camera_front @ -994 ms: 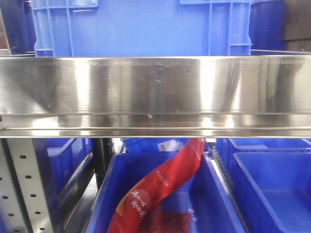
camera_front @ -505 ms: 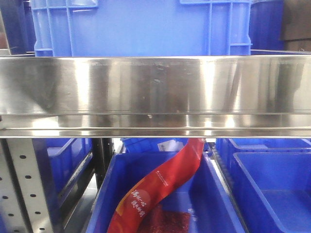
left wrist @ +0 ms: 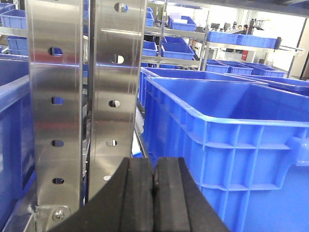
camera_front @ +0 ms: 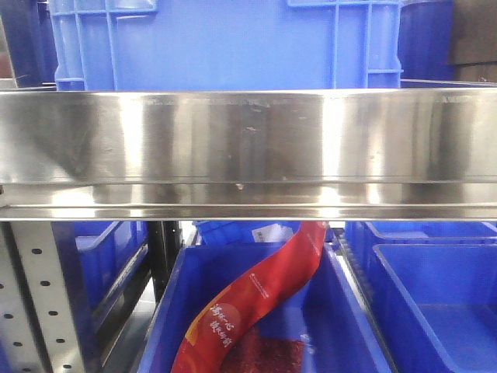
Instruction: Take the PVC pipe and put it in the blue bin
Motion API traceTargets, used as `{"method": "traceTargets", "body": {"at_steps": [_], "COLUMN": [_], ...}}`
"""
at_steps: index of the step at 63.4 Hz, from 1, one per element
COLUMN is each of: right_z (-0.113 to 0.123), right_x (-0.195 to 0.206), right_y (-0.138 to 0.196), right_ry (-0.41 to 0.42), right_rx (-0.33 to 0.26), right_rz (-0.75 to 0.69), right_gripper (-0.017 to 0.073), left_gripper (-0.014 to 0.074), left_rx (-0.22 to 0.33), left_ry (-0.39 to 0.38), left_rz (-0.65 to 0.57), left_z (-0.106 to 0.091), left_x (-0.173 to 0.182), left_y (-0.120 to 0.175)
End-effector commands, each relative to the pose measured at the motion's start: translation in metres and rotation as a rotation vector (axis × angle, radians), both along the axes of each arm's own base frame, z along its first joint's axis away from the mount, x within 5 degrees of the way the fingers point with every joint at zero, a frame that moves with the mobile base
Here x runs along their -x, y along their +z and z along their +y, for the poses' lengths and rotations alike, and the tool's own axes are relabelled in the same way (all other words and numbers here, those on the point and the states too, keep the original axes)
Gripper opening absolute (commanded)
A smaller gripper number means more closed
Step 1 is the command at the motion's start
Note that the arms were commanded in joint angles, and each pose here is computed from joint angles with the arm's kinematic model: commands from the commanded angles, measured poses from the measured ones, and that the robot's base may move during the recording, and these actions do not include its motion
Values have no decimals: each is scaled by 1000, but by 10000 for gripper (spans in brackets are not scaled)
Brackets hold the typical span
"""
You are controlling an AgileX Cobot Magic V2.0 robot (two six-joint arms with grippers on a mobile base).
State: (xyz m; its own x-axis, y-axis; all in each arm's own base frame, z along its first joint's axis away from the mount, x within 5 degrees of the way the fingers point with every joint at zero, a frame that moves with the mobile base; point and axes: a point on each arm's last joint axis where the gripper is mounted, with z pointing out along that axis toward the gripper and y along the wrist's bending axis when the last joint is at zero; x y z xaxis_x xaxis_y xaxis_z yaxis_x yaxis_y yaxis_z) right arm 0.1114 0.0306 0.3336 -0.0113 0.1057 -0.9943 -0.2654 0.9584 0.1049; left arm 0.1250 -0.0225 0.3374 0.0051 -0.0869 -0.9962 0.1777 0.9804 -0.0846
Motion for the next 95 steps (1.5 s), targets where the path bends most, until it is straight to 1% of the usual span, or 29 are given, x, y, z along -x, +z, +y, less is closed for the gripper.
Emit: {"method": "traceTargets", "body": {"at_steps": [1, 6, 13, 17, 21, 32, 41, 50, 66, 95], "right_z": [-13, -25, -34, -38, -39, -38, -38, -38, -34, -34], "right_x": [8, 19, 31, 39, 44, 55, 56, 56, 55, 55], "right_y": [-15, -33, -56, -72, -85, -120, -120, -122, -122, -122], "right_ry": [-101, -207, -314, -367, -394, -399, -397, -395, -335, -336], "right_rx": [4, 8, 10, 10, 11, 9, 10, 30, 36, 41], "right_rz": [-36, -38, -41, -49, -53, -76, -71, -57, -57, -58], "right_gripper": [-167, -167, -167, -167, -167, -167, -167, -167, -167, -167], "left_gripper": [-111, -111, -111, -111, -111, -111, -111, -111, -111, -111], "left_rx": [13, 13, 13, 13, 13, 13, 13, 13, 13, 13], "left_ry": [5, 5, 5, 5, 5, 5, 5, 5, 5, 5], "left_rz": [-23, -23, -23, -23, -23, -23, -19, -22, -22, -22], "left_z": [1, 1, 1, 1, 1, 1, 1, 1, 1, 1], "left_x": [1, 1, 1, 1, 1, 1, 1, 1, 1, 1], "left_y": [3, 3, 3, 3, 3, 3, 2, 3, 3, 3]}}
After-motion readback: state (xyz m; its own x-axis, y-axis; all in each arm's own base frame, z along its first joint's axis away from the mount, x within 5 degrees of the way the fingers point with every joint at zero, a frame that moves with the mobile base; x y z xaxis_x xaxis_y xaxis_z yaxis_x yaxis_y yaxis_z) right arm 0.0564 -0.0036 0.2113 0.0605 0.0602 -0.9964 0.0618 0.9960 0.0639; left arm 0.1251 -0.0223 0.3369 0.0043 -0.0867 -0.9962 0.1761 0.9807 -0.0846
